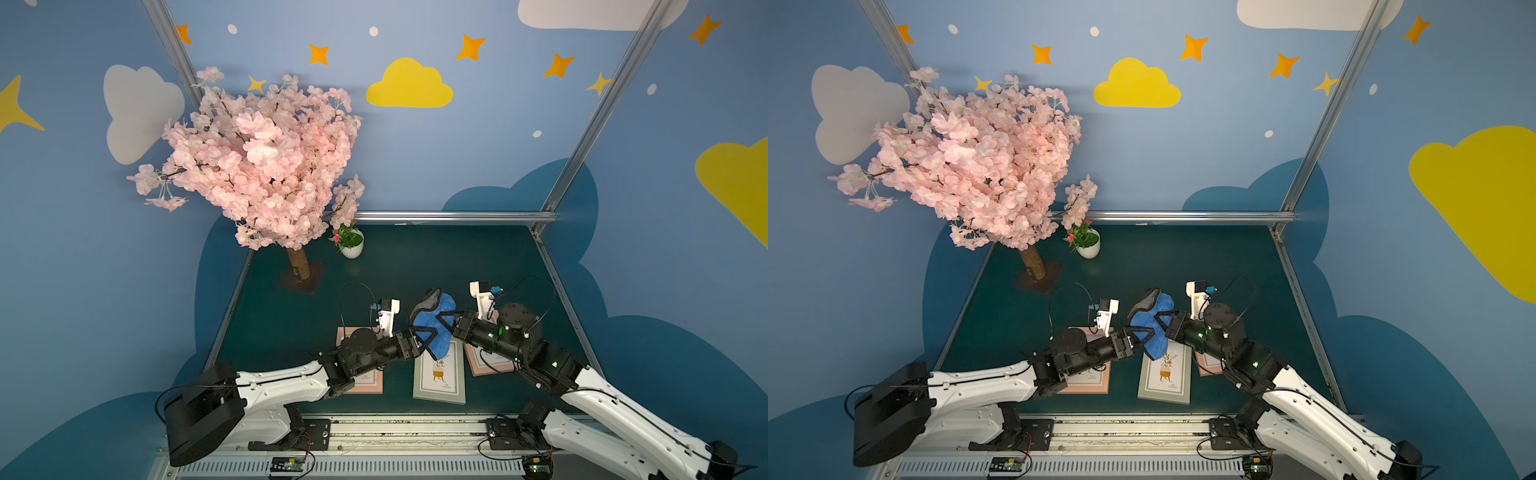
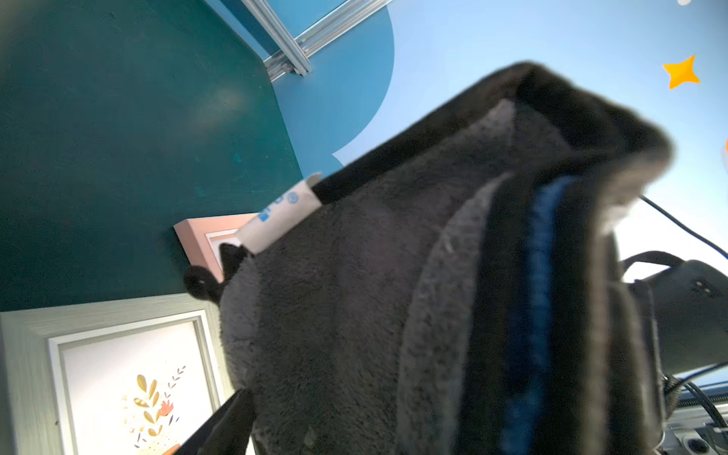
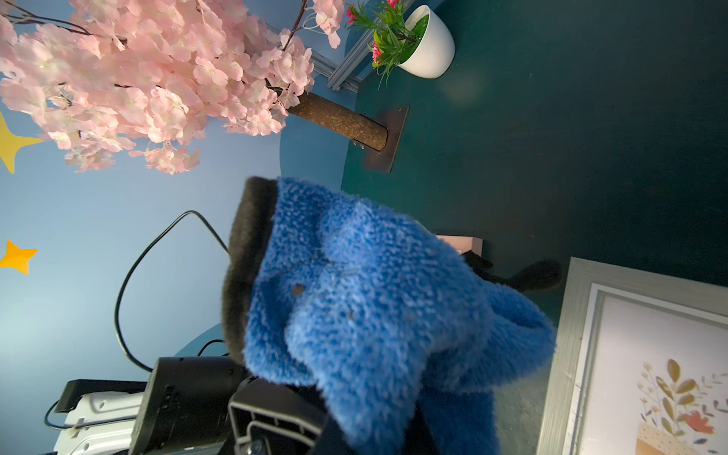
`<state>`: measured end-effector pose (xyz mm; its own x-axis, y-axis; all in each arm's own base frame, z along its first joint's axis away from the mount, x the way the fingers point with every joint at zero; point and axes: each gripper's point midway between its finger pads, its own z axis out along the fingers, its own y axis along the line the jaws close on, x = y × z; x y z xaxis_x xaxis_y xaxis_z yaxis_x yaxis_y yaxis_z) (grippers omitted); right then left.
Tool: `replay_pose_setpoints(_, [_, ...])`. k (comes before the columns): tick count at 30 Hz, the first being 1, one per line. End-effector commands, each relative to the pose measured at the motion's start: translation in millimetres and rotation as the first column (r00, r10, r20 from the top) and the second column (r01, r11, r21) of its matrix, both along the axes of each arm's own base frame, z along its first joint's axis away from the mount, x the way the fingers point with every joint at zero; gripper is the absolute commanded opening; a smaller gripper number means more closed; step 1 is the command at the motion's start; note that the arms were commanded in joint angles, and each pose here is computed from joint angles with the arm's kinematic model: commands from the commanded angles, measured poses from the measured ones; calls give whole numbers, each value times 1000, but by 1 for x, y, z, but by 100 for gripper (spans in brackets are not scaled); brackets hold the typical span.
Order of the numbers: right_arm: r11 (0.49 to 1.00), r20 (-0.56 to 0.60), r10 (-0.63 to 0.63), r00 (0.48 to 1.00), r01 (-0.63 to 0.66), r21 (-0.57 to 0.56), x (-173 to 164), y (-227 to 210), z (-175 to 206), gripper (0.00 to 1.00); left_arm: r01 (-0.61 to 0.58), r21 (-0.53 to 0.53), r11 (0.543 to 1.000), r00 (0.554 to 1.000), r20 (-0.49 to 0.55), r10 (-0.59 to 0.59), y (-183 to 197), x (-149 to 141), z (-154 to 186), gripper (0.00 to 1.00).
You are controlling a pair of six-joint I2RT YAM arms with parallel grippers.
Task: Wipe the picture frame with a cloth
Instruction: Adjust the cleaning item.
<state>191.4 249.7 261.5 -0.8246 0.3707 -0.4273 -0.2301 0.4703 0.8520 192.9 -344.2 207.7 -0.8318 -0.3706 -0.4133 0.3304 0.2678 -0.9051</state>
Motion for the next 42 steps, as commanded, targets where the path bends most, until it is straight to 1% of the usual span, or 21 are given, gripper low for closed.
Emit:
replay_pose_setpoints(1, [997, 32, 27, 999, -29, 76, -3, 9, 25, 0, -20, -35, 999, 1000, -23, 19, -5, 6, 9, 82])
replay_pose_setpoints(4, [997, 37, 21, 999, -24, 76, -3, 9, 26, 0, -22, -67, 997, 999, -25, 20, -7, 7, 15, 72])
replay_pose_setpoints(7, [997, 39, 20, 999, -23, 74, -3, 10, 26, 0, -32, -79, 996, 999, -41, 29, -6, 8, 15, 60])
replay_pose_setpoints(10, [997, 27, 31, 999, -33, 68, -4, 14, 22, 0, -38, -102, 994, 999, -31, 35, -4, 8, 20, 53])
replay_pose_setpoints(12, [997, 22, 36, 999, -38, 67, -4, 17, 21, 0, -38, -111, 993, 999, -20, 36, -3, 8, 25, 50])
replay_pose_setpoints(16, [996, 17, 49, 999, -50, 68, -5, 23, 18, 0, -41, -125, 991, 999, -2, 41, -3, 9, 33, 47])
replay_pose_setpoints(19, [997, 17, 53, 998, -54, 63, -6, 25, 16, 0, -50, -114, 992, 999, -2, 50, 0, 9, 32, 38])
replay_pose_setpoints(24, [997, 2, 59, 998, -59, 45, -8, 29, 9, 0, -70, -116, 991, 997, 9, 72, 5, 10, 36, 28])
replay_pose_setpoints(27, [999, -18, 53, 998, -53, 7, -9, 28, -2, 0, -73, -118, 990, 997, 26, 77, 7, 10, 43, 17])
replay_pose_setpoints(31, [999, -31, 29, 999, -30, -40, -9, 20, -13, 0, -81, -99, 992, 996, 23, 84, 11, 10, 41, 3])
replay_pose_setpoints(33, [997, -27, 10, 1000, -12, -76, -8, 14, -17, 0, -82, -83, 993, 996, 16, 83, 12, 9, 37, 2])
replay_pose_setpoints(37, [982, -40, -31, 999, 23, -190, -9, -4, -33, 0, -69, -23, 997, 998, -8, 68, 15, 4, 25, 2])
replay_pose_setpoints(40, [969, -66, -25, 997, 8, -246, -12, -9, -51, 9, -46, 38, 998, 998, -39, 47, 17, -2, 12, 2])
replay_pose_setpoints(42, [961, -98, -17, 995, -11, -278, -16, -10, -64, 10, -13, 90, 996, 998, -59, 19, 16, -8, 5, 2])
